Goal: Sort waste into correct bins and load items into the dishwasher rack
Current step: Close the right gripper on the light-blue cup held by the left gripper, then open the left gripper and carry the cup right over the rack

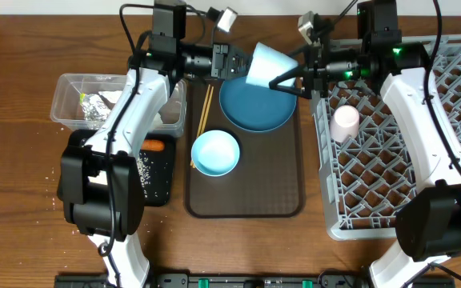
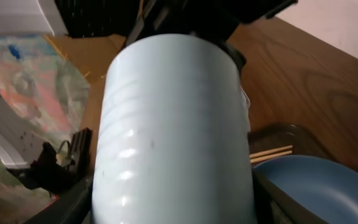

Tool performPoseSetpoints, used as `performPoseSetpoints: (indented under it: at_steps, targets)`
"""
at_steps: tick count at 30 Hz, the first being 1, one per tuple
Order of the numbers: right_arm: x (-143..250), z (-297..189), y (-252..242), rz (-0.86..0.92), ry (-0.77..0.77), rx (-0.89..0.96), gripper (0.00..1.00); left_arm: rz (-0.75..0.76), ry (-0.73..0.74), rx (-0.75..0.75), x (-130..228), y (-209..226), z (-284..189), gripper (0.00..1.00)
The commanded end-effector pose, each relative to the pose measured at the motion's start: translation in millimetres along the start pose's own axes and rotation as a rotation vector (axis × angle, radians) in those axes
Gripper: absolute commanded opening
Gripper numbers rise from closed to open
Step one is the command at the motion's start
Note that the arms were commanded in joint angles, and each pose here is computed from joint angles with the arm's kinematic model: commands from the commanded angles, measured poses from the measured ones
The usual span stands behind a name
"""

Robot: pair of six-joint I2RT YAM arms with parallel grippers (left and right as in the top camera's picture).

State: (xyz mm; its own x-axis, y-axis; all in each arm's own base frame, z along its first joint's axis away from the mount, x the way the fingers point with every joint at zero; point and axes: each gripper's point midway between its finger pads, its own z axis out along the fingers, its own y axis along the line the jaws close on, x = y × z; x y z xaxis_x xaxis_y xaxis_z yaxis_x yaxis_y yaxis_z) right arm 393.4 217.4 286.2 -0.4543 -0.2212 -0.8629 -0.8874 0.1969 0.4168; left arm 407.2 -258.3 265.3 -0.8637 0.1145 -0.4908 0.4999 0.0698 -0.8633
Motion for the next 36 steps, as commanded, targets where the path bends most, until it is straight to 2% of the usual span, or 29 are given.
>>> performPoseSetpoints:
  at_steps: [1,13,15,18,21,23,32,36]
  targets:
    - [-6,-6,-3,0.030,-0.017,0.017,0.36,0.040,0.017,0.007,7,-3,1,0.06]
    - [-6,-6,-4,0.030,-0.018,0.019,0.34,0.019,0.014,-0.051,10,9,0,0.07]
    - [-6,-6,-4,0.030,-0.018,0.018,0.34,0.019,0.013,-0.052,10,9,0,0.14]
    - [-6,-6,-4,0.030,-0.017,0.019,0.34,0.019,0.004,-0.077,9,14,-2,0.31]
    - [-6,-7,-5,0.031,-0.018,0.021,0.33,0.017,-0.014,-0.112,5,20,-8,0.38]
    - [-5,-7,-6,0.032,-0.013,0.031,0.33,0.015,-0.024,-0.121,3,23,-13,0.47]
    - [5,-30,-44,0.169,0.029,0.263,0.29,-0.023,-0.064,-0.178,-1,36,-33,0.49]
    - [8,-62,-63,0.283,0.024,0.451,0.24,-0.085,-0.068,-0.282,4,54,-37,0.50]
